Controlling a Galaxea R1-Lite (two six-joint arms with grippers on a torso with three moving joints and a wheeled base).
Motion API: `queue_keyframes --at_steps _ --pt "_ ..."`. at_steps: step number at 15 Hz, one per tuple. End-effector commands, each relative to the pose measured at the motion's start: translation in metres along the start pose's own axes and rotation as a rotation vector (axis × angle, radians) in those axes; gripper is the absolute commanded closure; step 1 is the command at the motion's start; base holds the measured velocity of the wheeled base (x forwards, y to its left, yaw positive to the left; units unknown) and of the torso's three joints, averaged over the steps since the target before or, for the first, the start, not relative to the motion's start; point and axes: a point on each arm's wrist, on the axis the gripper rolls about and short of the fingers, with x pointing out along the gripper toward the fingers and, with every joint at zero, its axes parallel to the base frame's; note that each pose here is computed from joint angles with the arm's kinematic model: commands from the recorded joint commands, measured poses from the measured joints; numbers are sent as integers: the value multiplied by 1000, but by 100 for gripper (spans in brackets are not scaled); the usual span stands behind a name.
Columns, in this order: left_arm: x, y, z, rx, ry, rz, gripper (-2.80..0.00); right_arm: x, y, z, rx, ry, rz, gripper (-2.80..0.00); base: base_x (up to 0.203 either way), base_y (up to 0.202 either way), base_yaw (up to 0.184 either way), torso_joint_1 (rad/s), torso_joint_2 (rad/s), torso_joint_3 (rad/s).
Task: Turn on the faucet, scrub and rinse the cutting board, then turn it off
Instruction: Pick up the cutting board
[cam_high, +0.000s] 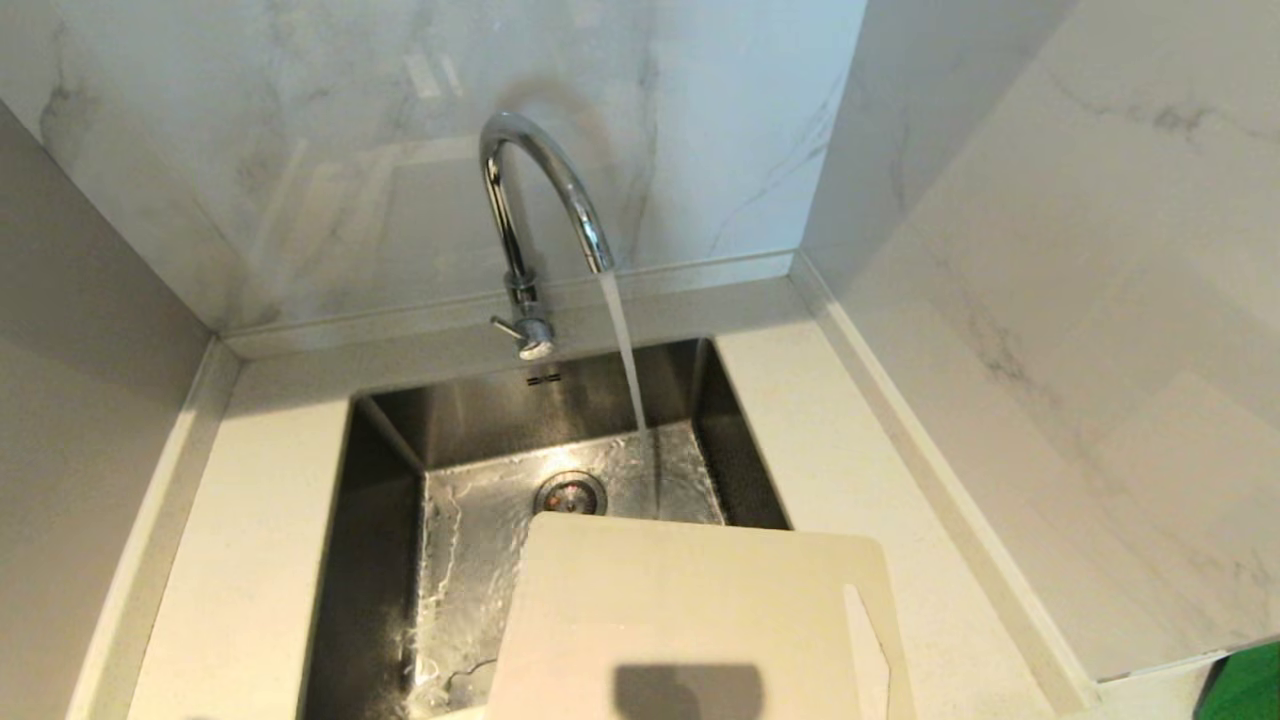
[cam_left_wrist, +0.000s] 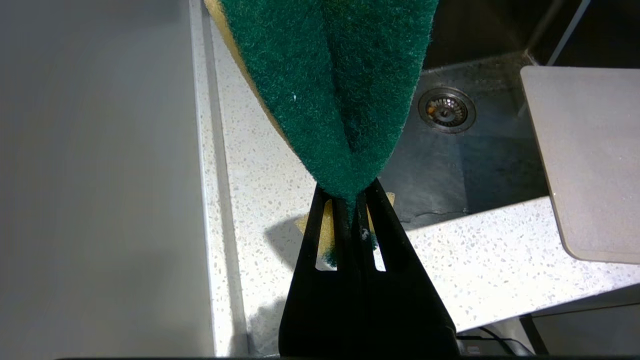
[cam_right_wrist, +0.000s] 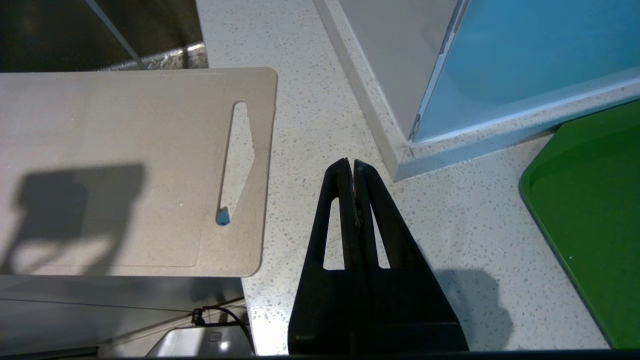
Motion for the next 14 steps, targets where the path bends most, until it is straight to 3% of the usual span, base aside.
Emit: queue_keyframes --at_steps 1,6,14 --pt "0 0 0 -11 2 4 0 0 0 0 0 0 0 0 0 0 0 0 0 0" --pt "0 0 -1 -18 5 5 0 0 0 0 0 0 0 0 0 0 0 0 0 0" --pt "0 0 -1 -20 3 4 0 0 0 0 0 0 0 0 -183 0 -1 3 2 3"
